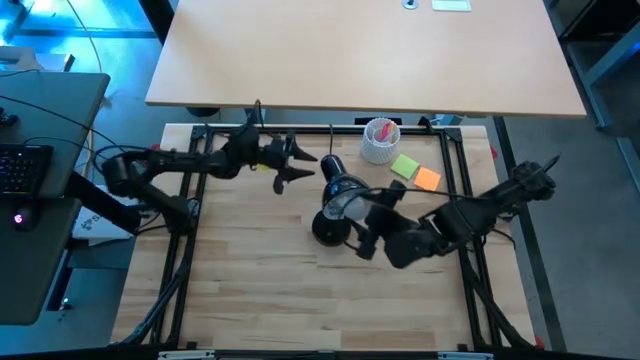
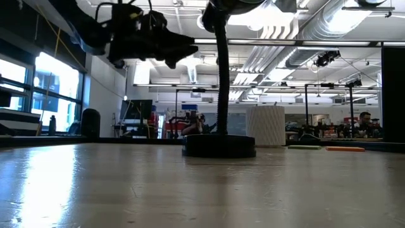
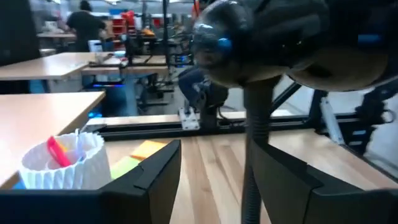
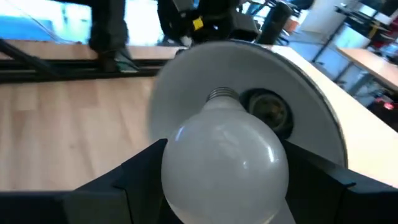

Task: Screw lightbulb
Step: Insert the lightbulb into the desk lamp

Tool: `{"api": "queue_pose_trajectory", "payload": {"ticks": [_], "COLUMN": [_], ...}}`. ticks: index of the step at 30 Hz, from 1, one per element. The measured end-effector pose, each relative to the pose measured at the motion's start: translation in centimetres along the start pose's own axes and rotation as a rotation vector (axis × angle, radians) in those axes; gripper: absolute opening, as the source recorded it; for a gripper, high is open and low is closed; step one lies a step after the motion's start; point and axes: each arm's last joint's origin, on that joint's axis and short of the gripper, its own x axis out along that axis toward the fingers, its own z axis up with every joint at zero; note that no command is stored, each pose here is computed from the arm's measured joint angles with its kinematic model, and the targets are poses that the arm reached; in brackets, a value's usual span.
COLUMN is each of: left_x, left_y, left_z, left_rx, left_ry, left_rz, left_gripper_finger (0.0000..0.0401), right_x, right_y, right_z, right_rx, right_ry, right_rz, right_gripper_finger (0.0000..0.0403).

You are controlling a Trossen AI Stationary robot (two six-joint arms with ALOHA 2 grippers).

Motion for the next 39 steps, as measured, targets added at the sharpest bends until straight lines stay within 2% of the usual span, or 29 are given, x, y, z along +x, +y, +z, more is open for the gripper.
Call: {"api": "queue_pose_trajectory", "payload": {"ticks": [4,9,12,20,25,33,39], "left_x": [1.0,2.2,2.7,3.4,3.1,1.6,1.5], "left_y": [1.8,3.3,3.3,1.7,1.0,0.3,0.4], "left_z": [0.6,1.4,1.7,2.4,3.4,5.4,5.2], "left_rx": [-0.019,0.004,-0.003,-0.015,0.013,0.081,0.036], "left_ry": [-0.052,-0.065,-0.065,-0.069,-0.069,-0.041,0.002], "left_rz": [-0.144,-0.264,-0.328,-0.404,-0.392,-0.268,-0.195], "left_gripper_finger": [0.0174,0.0168,0.0167,0.0167,0.0167,0.0167,0.0175], "right_x": [1.2,1.5,1.7,1.5,1.3,0.2,-1.3], "right_y": [-0.2,-0.8,-0.8,-1.2,-0.8,0.6,0.9], "right_z": [0.3,0.6,0.3,-0.2,-1.7,-3.6,-3.9], "right_rx": [-0.038,-0.031,-0.028,-0.033,-0.111,-0.192,-0.266], "right_ry": [0.051,0.102,0.116,0.139,0.125,0.108,0.069], "right_rz": [-0.046,-0.087,-0.108,-0.157,-0.227,-0.221,-0.219], "right_gripper_finger": [0.0263,0.0263,0.0263,0.0263,0.0263,0.0263,0.0263]}}
